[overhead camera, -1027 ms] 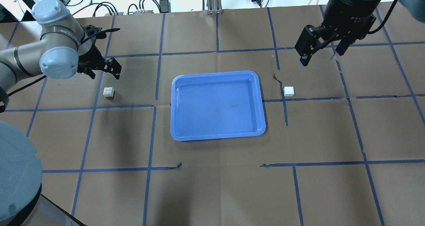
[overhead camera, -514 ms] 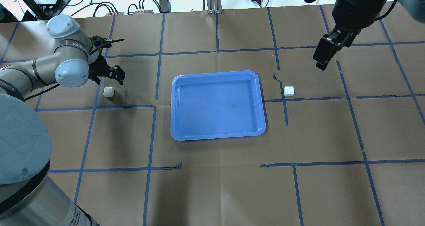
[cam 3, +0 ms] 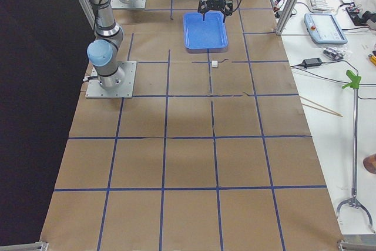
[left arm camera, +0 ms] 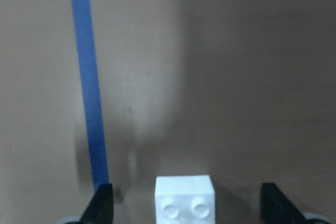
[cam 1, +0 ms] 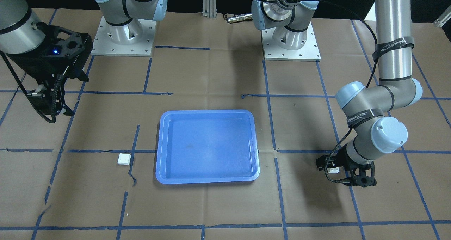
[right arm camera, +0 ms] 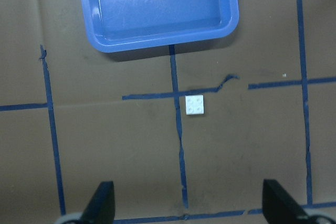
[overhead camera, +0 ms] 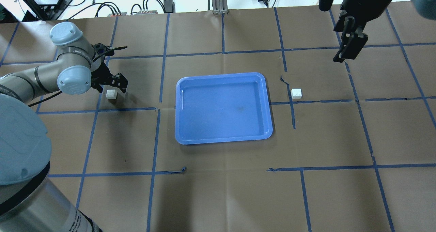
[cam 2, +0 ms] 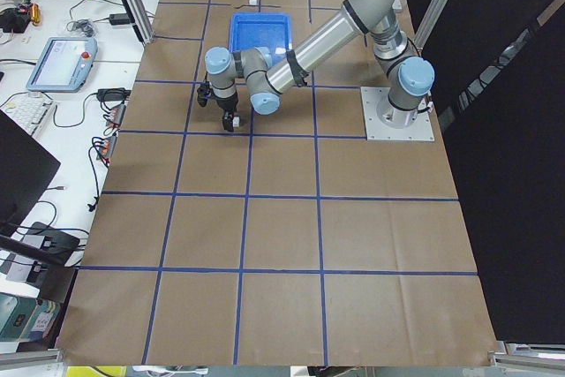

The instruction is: Assemble white blocks and place on blue tray

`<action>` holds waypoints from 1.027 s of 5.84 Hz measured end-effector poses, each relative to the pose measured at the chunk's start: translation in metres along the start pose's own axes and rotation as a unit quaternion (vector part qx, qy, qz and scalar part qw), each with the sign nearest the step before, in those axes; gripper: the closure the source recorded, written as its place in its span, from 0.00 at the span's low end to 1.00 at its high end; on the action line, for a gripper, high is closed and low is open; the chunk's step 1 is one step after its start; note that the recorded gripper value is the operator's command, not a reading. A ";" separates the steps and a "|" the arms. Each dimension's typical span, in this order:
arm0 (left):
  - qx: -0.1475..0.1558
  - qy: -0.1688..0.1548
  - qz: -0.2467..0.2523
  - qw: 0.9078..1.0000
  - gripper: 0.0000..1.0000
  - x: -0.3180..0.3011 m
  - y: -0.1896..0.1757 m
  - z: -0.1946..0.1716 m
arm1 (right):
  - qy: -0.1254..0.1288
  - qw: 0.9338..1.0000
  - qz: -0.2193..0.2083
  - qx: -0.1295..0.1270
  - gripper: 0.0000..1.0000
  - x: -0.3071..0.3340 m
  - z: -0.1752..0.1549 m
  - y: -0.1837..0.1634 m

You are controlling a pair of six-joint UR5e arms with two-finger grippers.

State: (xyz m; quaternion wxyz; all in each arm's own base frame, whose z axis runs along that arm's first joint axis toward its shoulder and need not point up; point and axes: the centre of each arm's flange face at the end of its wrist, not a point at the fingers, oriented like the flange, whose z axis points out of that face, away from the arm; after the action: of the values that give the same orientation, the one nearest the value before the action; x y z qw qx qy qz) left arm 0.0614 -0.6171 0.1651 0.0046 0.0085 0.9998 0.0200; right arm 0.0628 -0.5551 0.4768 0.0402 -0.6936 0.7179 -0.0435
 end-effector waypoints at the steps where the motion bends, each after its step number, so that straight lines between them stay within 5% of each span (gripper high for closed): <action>1: -0.001 0.001 -0.007 1.000 0.16 -0.008 0.007 -0.002 | -0.004 0.998 -0.034 0.052 0.00 0.015 0.019 0.021; 2: -0.001 0.002 -0.010 1.000 0.17 -0.011 0.010 -0.003 | -0.002 0.995 -0.050 0.090 0.00 0.031 0.052 0.038; 3: 0.000 0.002 -0.012 1.000 0.28 -0.012 0.010 -0.004 | 0.009 0.991 -0.051 0.124 0.00 0.041 0.095 0.051; 5: 0.002 0.004 -0.013 1.000 0.67 -0.012 0.010 -0.005 | 0.031 0.983 -0.029 0.177 0.00 0.033 0.183 0.076; 6: 0.003 0.004 -0.013 1.000 0.72 -0.012 0.010 -0.005 | 0.028 0.981 -0.018 0.193 0.00 0.028 0.221 0.086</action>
State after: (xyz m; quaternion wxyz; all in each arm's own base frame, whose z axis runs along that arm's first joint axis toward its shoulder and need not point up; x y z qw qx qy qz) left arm 0.0740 -0.6079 0.1710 0.0008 -0.0041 0.9998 0.0171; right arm 0.0027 -0.5814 0.2470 0.1520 -0.6840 0.6845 -0.2012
